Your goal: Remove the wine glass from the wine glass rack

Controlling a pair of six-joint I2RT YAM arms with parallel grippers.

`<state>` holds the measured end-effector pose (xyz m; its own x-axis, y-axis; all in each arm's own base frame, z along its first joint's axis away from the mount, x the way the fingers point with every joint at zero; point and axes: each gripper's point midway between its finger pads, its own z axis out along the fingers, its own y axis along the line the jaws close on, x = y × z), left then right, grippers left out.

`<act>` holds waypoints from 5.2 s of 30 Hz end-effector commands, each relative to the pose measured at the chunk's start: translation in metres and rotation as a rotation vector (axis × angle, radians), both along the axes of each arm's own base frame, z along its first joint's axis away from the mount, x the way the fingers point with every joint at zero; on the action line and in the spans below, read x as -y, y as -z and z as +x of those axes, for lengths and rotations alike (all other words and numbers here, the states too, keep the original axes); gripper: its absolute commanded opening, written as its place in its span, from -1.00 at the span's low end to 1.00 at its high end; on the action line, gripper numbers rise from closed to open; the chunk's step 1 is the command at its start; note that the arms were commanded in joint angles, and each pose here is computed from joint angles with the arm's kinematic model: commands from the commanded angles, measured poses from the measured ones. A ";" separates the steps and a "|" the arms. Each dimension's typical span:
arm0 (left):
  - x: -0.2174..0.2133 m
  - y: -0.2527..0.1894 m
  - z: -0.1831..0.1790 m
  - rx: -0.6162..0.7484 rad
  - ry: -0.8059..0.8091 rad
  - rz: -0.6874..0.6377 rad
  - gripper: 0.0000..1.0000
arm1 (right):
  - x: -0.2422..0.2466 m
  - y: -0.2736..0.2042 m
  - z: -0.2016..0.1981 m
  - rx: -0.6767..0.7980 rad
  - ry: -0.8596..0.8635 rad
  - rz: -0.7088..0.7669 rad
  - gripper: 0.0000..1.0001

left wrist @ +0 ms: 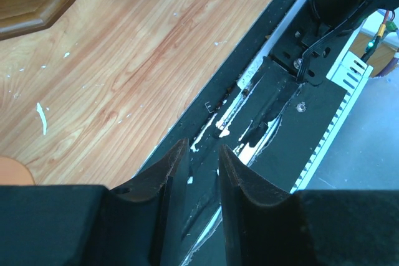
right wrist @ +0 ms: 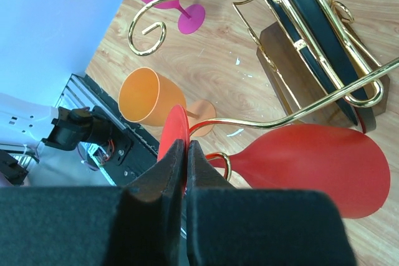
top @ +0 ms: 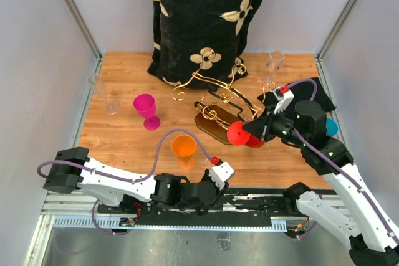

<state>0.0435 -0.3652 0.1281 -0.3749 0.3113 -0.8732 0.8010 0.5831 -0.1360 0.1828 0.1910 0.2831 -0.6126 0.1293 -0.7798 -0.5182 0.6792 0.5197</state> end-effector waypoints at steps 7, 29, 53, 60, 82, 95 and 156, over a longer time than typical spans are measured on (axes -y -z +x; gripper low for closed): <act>0.004 -0.015 0.000 0.007 -0.009 -0.037 -0.37 | -0.015 -0.001 0.015 -0.007 -0.036 0.112 -0.99; -0.002 -0.014 0.003 -0.001 -0.036 -0.036 -0.38 | 0.026 -0.013 0.047 0.015 0.156 0.154 -0.99; -0.013 -0.039 0.009 0.002 -0.069 -0.121 -0.39 | 0.069 -0.003 0.035 -0.021 0.371 0.248 -0.99; -0.020 -0.046 0.011 -0.006 -0.084 -0.156 -0.39 | 0.077 -0.001 0.032 -0.019 0.434 0.268 -0.99; -0.022 -0.046 0.012 -0.008 -0.093 -0.157 -0.38 | 0.081 -0.012 0.070 0.005 0.515 0.399 -0.99; -0.025 -0.047 0.013 -0.008 -0.101 -0.158 -0.38 | 0.106 -0.016 0.082 0.020 0.607 0.409 -0.99; -0.114 -0.107 0.076 0.068 -0.405 -0.334 -0.75 | 0.049 -0.194 0.067 0.462 0.133 -0.409 -0.98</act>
<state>0.1144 -0.2596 0.2324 -0.3459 -0.1007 -0.9329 0.5697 0.7675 -0.2941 0.2333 0.1219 0.4555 -0.2829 0.0078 -0.9591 -0.5173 0.8408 0.1594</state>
